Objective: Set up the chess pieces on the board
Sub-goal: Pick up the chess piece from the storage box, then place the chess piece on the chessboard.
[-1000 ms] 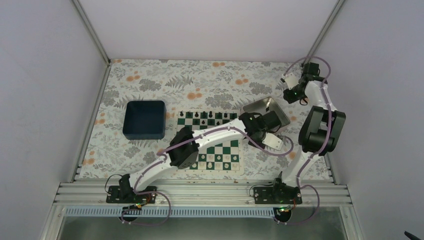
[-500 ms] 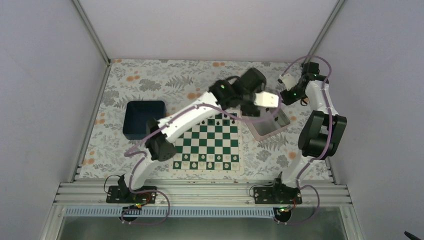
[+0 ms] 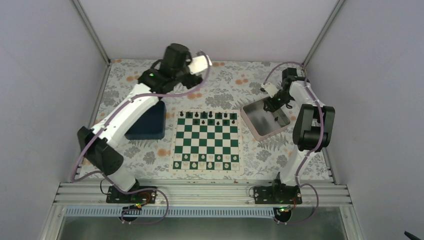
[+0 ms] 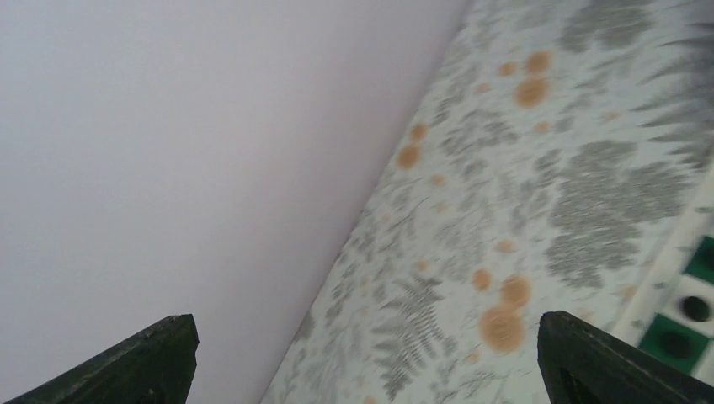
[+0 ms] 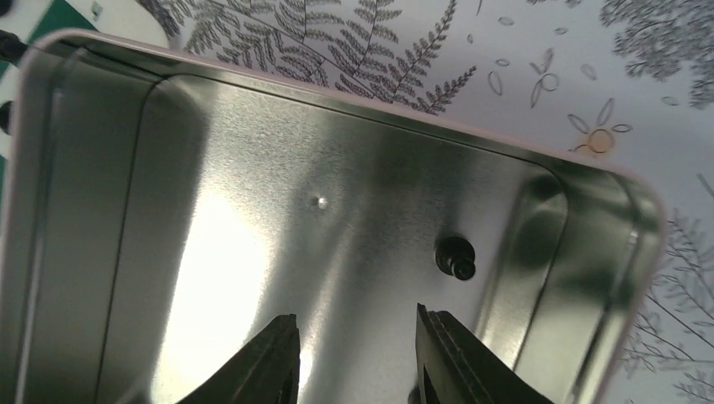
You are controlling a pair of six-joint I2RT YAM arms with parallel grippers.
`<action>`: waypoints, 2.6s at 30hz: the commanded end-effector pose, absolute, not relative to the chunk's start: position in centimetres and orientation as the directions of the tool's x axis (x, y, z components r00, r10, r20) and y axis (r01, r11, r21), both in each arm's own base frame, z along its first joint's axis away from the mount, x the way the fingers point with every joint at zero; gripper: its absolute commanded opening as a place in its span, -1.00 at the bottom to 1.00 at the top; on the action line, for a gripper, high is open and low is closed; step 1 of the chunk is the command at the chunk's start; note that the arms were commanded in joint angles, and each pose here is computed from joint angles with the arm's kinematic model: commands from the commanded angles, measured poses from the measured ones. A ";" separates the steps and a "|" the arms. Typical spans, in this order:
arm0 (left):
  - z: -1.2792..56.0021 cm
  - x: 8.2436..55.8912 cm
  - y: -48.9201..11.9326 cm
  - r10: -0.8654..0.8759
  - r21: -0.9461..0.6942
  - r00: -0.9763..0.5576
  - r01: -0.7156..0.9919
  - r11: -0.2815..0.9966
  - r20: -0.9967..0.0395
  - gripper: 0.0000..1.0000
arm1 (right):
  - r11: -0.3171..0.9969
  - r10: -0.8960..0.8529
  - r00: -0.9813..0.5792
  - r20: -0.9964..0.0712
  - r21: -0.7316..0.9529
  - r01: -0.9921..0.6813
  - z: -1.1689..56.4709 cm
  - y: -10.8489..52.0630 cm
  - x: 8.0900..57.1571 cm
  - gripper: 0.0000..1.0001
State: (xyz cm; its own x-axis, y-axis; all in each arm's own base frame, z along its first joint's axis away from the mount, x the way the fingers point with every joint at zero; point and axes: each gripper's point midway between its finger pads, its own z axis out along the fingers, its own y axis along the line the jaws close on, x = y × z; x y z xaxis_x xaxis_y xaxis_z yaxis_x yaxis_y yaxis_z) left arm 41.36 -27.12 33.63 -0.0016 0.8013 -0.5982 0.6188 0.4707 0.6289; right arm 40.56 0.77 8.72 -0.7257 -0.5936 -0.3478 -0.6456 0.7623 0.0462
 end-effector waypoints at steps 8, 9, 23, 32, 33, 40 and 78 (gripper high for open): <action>36.3 44.6 -12.9 0.675 0.598 -0.147 0.356 0.718 -0.723 1.00 | 0.797 -0.590 -0.762 -0.266 -0.041 -0.603 6.0 0.3 42.8 -0.29; 36.2 44.7 -12.1 0.667 0.591 -0.156 0.349 0.727 -0.729 1.00 | 0.797 -0.591 -0.762 -0.263 -0.047 -0.602 5.9 0.3 42.9 -0.30; 34.8 44.9 -6.6 0.605 0.544 -0.218 0.281 0.791 -0.766 1.00 | 0.806 -0.589 -0.772 -0.239 -0.101 -0.584 5.1 -0.4 44.7 -0.30; 33.5 44.4 -5.3 0.594 0.529 -0.247 0.282 0.800 -0.765 1.00 | 0.803 -0.593 -0.778 -0.208 -0.082 -0.590 3.8 -0.4 44.8 -0.33; 33.4 44.3 -5.2 0.593 0.527 -0.250 0.284 0.801 -0.766 1.00 | 0.803 -0.594 -0.778 -0.207 -0.083 -0.591 3.8 -0.4 44.8 -0.33; 32.9 44.1 -5.0 0.586 0.516 -0.256 0.293 0.805 -0.769 1.00 | 0.804 -0.592 -0.783 -0.191 -0.078 -0.589 3.3 -0.6 44.6 -0.46; 31.1 41.5 3.6 0.448 0.413 -0.296 0.175 0.894 -0.844 1.00 | 0.298 -0.903 -0.214 -0.371 -0.186 -0.936 16.0 32.6 39.9 -0.89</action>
